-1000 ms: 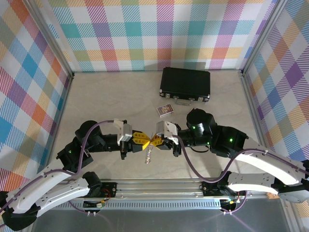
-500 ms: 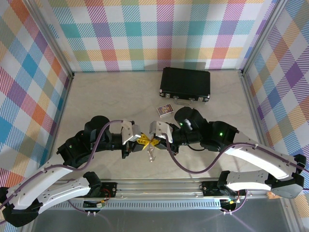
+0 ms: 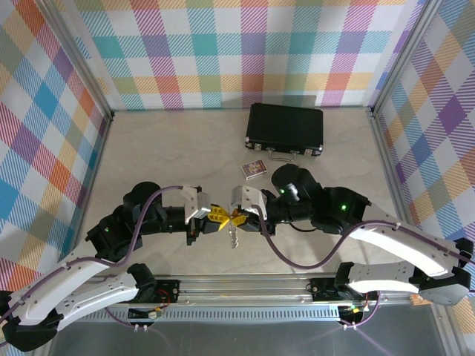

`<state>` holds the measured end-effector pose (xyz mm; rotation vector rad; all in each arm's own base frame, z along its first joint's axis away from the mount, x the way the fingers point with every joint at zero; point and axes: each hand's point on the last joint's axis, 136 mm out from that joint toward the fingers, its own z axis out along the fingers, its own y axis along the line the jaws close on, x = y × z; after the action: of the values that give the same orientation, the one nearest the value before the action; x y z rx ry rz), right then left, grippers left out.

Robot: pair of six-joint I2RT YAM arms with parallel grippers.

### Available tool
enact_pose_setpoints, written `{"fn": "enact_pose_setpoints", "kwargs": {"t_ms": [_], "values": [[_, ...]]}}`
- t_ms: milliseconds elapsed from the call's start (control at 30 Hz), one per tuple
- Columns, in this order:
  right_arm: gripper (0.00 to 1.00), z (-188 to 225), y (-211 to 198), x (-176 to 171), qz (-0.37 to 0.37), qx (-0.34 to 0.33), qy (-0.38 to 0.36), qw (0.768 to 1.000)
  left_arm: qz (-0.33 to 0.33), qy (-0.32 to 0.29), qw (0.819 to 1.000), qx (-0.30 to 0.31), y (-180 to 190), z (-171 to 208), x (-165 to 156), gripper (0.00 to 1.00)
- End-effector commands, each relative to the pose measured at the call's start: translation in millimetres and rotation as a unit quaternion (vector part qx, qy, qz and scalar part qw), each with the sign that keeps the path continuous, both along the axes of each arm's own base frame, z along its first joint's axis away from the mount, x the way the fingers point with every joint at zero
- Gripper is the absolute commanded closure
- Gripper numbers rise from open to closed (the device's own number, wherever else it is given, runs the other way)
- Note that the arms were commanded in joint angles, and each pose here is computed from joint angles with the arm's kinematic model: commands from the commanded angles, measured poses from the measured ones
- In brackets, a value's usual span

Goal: Put the keys on the keyring

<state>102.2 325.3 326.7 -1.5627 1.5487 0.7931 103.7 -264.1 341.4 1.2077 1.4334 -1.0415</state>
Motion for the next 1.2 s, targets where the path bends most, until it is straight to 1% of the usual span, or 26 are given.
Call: {"fn": "enact_pose_setpoints", "kwargs": {"t_ms": [0, 133, 300, 567, 700, 833, 1000, 1167], "values": [[0.83, 17, -2, 0, -0.005, 0.037, -0.012, 0.999, -0.036, -0.023, 0.995, -0.086, -2, 39, -15, 1.0], [0.83, 24, -4, -3, -0.001, 0.057, -0.016, 0.998, -0.048, -0.017, 0.993, -0.111, -4, 43, -18, 1.0], [0.86, 29, -8, -7, 0.003, 0.072, -0.022, 0.997, -0.061, -0.007, 0.989, -0.131, -5, 44, -21, 1.0], [0.87, 31, -8, -12, 0.018, 0.085, -0.021, 0.996, -0.057, -0.004, 0.991, -0.123, -5, 39, -21, 1.0], [0.83, 32, -6, -14, 0.023, 0.09, -0.019, 0.995, -0.057, -0.005, 0.991, -0.122, -5, 40, -21, 1.0], [0.84, 34, -5, -14, 0.024, 0.095, -0.019, 0.995, -0.057, -0.002, 0.991, -0.118, -6, 36, -20, 1.0], [0.89, 34, -4, -14, 0.026, 0.099, -0.018, 0.995, -0.055, 0.0, 0.992, -0.113, -6, 33, -20, 1.0], [1.0, 30, -4, -12, 0.023, 0.085, -0.019, 0.996, -0.045, -0.004, 0.994, -0.098, -4, 29, -17, 1.0]]}}
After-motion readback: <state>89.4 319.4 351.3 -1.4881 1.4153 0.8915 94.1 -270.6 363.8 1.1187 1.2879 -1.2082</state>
